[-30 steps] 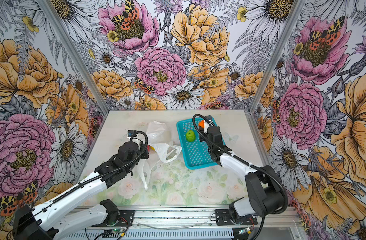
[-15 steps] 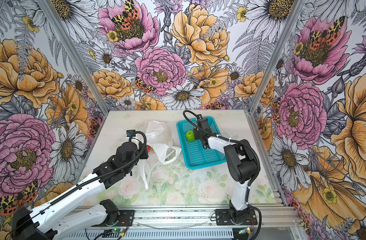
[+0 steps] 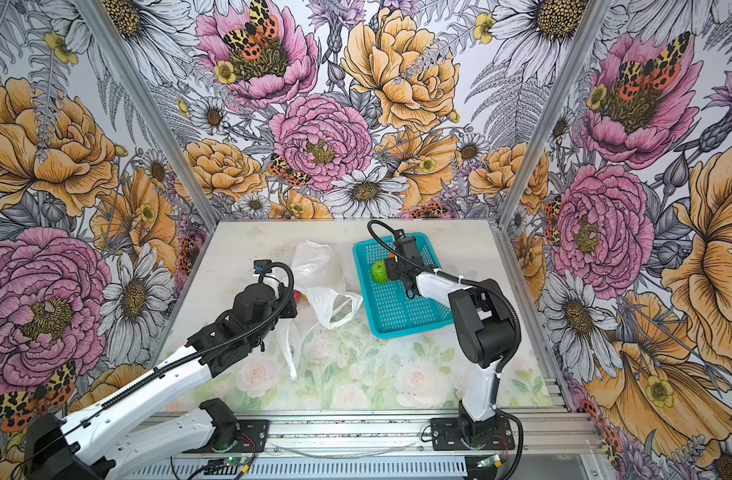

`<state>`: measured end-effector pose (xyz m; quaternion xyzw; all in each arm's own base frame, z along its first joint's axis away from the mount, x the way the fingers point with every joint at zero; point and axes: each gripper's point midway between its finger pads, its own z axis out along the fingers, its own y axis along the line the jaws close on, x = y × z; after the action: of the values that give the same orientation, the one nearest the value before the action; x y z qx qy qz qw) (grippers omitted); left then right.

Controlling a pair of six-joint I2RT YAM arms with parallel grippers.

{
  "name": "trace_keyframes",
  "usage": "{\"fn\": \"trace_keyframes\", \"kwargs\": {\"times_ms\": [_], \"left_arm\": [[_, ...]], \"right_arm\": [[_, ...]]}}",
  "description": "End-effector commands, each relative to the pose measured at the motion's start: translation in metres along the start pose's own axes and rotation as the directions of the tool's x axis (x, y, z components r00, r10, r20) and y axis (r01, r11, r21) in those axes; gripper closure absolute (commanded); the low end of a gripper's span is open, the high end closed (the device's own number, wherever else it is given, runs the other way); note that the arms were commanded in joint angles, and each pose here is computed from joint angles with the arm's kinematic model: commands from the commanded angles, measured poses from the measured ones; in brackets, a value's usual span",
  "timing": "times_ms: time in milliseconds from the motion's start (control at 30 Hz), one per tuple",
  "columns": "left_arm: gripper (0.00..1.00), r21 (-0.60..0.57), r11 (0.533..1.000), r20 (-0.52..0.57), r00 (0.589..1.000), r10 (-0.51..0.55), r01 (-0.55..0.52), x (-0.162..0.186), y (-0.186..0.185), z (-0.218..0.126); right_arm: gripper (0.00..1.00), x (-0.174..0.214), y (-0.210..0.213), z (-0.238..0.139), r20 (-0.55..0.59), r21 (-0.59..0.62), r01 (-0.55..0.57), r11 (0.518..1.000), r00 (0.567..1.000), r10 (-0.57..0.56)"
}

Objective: Untie the knot of the plastic bag and take out the fruit
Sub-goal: 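Lower the orange into the basket beside the apple and open the right gripper, then reach the right gripper into the bag and grasp a yellow mango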

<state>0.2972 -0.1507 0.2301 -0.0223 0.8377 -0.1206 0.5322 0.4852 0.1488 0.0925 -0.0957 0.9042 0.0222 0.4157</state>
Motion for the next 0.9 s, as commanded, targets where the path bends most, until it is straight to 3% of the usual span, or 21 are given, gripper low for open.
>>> {"fn": "trace_keyframes", "kwargs": {"times_ms": [0,233,400,600,733,867], "left_arm": [[1.00,0.022,1.000,0.025,1.000,0.010,-0.010,-0.008,-0.005,-0.004],[1.00,0.022,1.000,0.023,1.000,0.010,-0.011,-0.008,-0.005,-0.004],[1.00,0.022,1.000,0.022,1.000,0.011,-0.012,-0.008,-0.006,-0.003],[1.00,0.022,1.000,0.022,1.000,0.012,-0.012,-0.008,-0.006,-0.003],[1.00,0.018,1.000,0.022,1.000,0.013,-0.014,-0.007,-0.005,-0.003],[1.00,0.023,1.000,0.022,1.000,0.011,-0.011,-0.008,-0.006,-0.003]], "right_arm": [[0.27,-0.014,-0.004,-0.014,0.039,-0.010,-0.034,0.999,0.999,0.034],[0.13,-0.010,-0.010,-0.018,0.028,0.013,-0.038,0.999,0.999,0.038],[0.18,-0.018,-0.006,-0.036,0.070,-0.029,-0.051,0.998,0.996,0.053],[0.26,-0.039,0.026,-0.114,0.306,-0.211,0.004,0.978,0.950,0.062],[0.42,-0.043,0.065,-0.175,0.462,-0.365,0.144,0.920,0.886,0.044],[0.50,-0.026,0.127,-0.217,0.574,-0.476,0.398,0.784,0.816,-0.066]]}}
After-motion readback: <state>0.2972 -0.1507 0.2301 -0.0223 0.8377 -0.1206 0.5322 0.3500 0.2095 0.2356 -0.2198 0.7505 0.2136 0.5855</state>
